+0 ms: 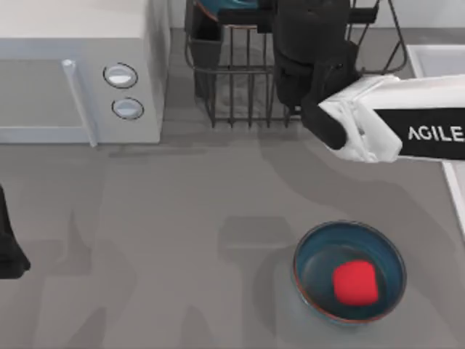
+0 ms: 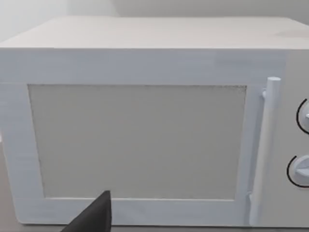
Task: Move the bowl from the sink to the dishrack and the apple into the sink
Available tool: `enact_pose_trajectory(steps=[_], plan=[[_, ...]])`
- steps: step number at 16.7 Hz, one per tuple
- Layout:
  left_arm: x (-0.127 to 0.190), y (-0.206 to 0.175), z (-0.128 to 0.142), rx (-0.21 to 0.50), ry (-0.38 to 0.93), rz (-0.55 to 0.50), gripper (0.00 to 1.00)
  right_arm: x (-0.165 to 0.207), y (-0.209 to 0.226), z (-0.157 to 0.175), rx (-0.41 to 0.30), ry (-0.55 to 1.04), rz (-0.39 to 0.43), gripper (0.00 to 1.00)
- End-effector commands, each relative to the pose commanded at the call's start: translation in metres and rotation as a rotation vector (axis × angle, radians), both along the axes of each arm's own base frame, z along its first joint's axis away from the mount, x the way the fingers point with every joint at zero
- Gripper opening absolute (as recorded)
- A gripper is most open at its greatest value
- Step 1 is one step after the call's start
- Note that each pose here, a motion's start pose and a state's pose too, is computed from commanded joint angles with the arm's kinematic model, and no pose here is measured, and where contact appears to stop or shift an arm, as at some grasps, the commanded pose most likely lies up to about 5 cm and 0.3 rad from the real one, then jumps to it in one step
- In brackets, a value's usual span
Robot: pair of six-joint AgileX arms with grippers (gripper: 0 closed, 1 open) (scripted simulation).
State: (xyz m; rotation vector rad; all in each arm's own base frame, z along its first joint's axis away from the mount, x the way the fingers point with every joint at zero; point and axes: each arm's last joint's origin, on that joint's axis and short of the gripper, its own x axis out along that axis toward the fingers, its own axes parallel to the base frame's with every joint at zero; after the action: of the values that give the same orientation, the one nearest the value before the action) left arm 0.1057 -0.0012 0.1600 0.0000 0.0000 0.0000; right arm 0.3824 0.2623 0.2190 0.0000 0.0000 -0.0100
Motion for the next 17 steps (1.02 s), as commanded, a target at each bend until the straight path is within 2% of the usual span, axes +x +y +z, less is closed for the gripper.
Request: enact_pose_trajectory(steps=[12,17], plan=[[0.0000,0.0000,0.0000,0.000,0.000,0.000,1.00,0.0000,0.0000,0.0000,0.000,0.000,0.000,0.98],[0.0000,0.0000,0.0000,0.000,0.000,0.000,1.00,0.0000,0.0000,0.0000,0.000,0.000,0.000,1.00]])
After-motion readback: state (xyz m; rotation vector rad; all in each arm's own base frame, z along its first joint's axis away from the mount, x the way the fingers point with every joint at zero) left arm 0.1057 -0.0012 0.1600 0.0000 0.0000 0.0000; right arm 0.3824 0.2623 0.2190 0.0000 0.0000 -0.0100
